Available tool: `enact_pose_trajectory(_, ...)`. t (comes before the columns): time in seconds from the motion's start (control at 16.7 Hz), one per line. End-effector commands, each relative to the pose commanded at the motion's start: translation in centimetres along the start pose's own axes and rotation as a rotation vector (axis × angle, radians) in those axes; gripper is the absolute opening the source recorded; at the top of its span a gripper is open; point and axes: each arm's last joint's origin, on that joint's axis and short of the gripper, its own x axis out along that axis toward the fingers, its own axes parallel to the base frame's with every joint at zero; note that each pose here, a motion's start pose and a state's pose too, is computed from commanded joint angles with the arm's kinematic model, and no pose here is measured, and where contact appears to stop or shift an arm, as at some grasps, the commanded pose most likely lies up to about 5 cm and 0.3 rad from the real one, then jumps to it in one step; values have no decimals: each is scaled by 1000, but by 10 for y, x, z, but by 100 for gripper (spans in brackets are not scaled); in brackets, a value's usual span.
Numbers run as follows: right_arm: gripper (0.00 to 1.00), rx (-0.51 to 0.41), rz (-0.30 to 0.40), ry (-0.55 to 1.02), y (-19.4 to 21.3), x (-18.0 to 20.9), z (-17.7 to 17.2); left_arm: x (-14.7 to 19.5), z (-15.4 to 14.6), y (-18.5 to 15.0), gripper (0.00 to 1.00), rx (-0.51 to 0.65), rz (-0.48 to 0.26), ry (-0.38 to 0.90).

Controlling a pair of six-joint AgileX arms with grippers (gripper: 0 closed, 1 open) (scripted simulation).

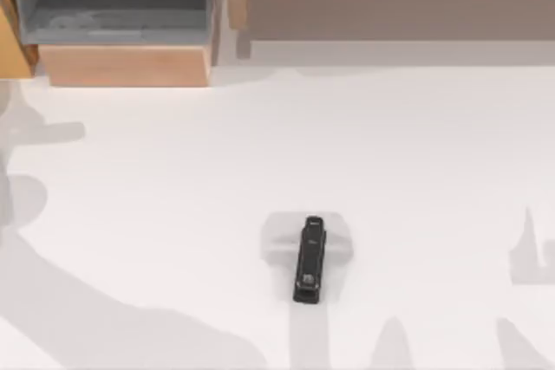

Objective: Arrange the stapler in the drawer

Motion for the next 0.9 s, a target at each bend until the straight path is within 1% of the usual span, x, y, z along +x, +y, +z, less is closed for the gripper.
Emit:
enact_pose_trajectory(0.3,100,0,0,0,0,0,0,-40,-3,-1,0,1,-1,23)
enact_pose_trajectory(0.66,100,0,0,0,0,0,0,-42,-1,-3,0,-2,-7,20)
enact_pose_trajectory(0.78,100,0,0,0,0,0,0,-51,-2,-2,0,0,-4,20)
enact_pose_trajectory(0.9,100,0,0,0,0,0,0,-67,-1,-4,0,-5,-10,17)
